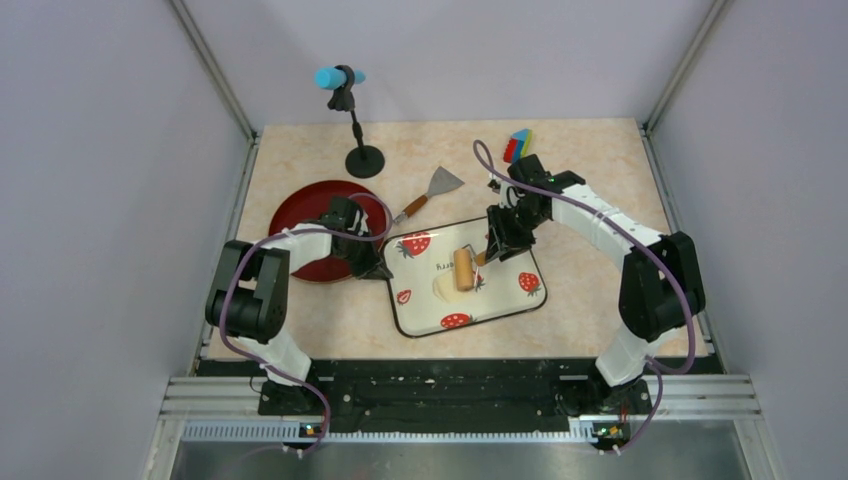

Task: Roll out the dumpling wrappers from the dough

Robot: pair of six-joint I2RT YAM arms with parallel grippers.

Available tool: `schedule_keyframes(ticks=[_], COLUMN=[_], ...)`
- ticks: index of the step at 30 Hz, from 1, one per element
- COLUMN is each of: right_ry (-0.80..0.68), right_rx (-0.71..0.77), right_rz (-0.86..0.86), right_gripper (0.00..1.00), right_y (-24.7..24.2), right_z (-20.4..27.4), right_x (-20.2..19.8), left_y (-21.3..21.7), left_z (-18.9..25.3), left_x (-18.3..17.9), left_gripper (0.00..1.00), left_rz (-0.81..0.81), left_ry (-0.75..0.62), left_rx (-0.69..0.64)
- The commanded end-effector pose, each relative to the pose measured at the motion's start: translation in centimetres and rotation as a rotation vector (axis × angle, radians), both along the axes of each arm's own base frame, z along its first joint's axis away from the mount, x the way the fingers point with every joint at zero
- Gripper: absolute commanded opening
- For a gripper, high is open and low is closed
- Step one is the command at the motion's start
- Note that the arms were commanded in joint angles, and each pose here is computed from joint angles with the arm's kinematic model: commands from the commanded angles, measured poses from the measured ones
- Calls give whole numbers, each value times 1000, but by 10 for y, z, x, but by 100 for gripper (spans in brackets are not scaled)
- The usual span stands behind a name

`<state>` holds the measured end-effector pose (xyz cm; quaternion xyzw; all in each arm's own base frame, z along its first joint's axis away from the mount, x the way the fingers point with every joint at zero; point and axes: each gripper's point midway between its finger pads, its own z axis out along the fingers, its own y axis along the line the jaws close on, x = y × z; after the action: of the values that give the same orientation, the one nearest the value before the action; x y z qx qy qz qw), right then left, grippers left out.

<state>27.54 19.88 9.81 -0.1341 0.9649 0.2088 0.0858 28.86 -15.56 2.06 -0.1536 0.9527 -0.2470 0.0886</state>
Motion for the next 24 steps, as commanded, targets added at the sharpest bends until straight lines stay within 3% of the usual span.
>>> schedule_keyframes(ticks=[1,24], right_ry=[130,141], right_rx=[-598,-604], right_rz=[-10,-103], right_gripper=[0,0], right_y=[-116,-141], right_z=[-64,-52], right_x=[-31,-25], left_y=[75,81], left_z=[-24,-23], left_x=[-6,-6], left_gripper=[0,0], left_rz=[95,94], left_ry=[29,22], left_rx=[308,319])
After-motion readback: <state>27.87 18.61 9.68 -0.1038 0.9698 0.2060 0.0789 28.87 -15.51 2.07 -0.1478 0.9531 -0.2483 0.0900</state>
